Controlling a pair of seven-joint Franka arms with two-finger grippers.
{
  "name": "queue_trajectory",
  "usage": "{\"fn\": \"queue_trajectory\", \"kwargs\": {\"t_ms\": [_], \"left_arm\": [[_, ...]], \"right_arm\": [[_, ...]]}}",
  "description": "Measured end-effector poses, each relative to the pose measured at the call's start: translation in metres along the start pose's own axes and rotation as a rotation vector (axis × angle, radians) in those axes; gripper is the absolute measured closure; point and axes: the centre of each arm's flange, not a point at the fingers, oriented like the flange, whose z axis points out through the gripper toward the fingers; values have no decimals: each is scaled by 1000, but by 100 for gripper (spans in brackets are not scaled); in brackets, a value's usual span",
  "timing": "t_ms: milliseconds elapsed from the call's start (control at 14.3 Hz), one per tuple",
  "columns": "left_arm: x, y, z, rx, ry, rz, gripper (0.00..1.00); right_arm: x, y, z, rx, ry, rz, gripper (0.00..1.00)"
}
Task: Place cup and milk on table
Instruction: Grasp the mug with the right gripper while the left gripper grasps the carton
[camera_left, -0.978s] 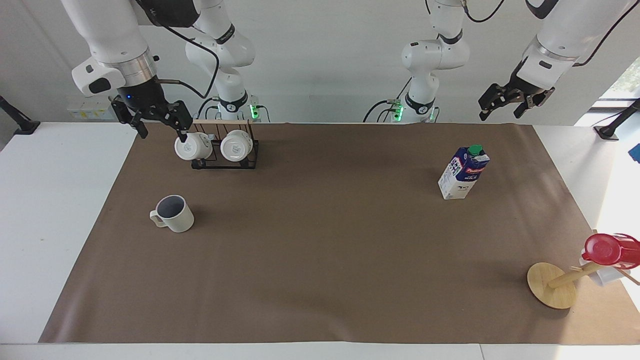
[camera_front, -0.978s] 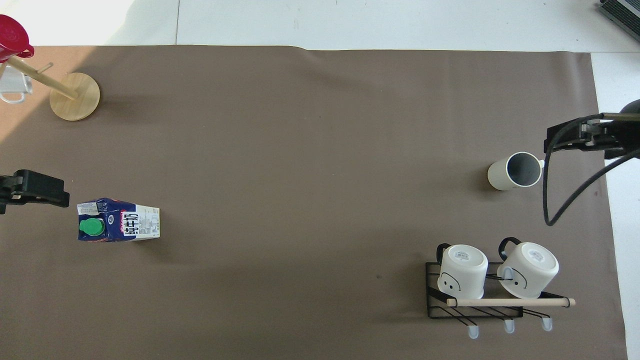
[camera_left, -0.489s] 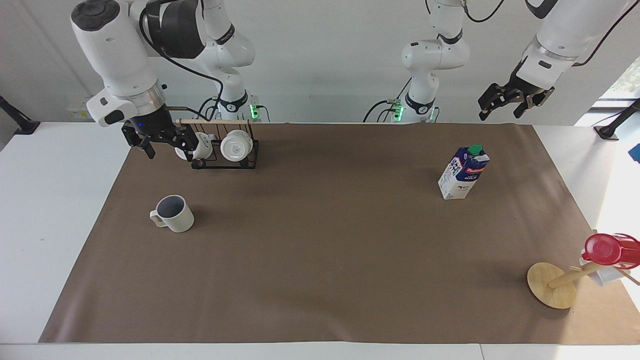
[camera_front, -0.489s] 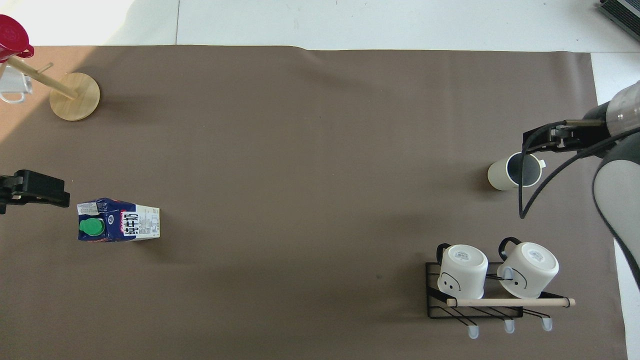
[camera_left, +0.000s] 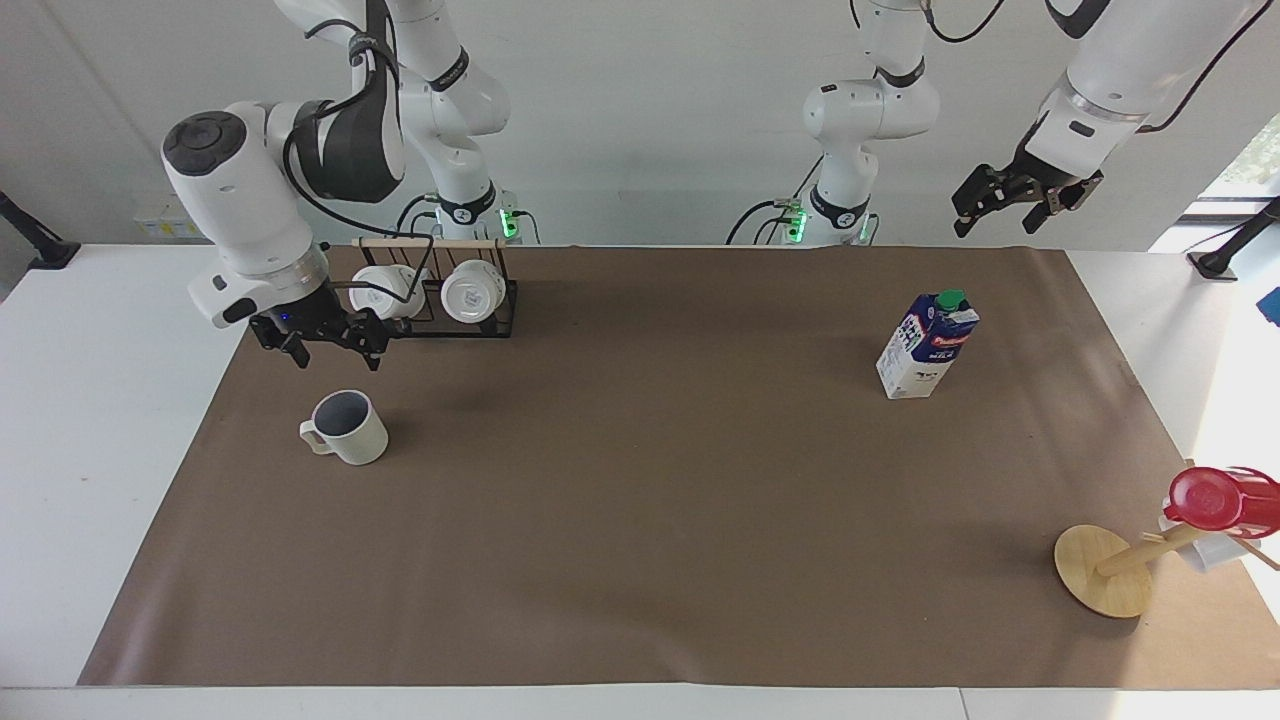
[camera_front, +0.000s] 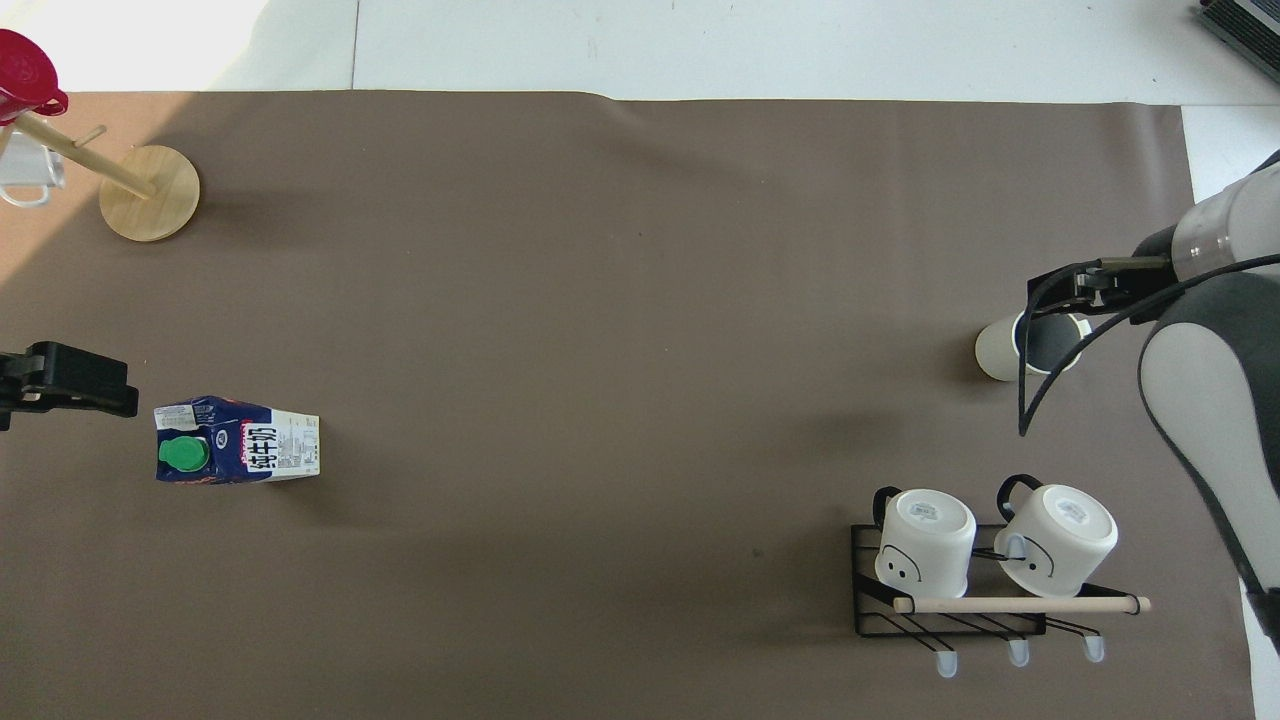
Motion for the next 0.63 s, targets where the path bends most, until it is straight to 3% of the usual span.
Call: {"fn": "queue_trajectory", "kwargs": {"t_ms": [349,629], "left_arm": [[-27,-17,37,2,34,24,0],[-23,-18,77,3,45,21,0]], "right_arm": [[-2,-6,43,3,21,-11,0],[4,-6,64,5,23,-12,0]]}}
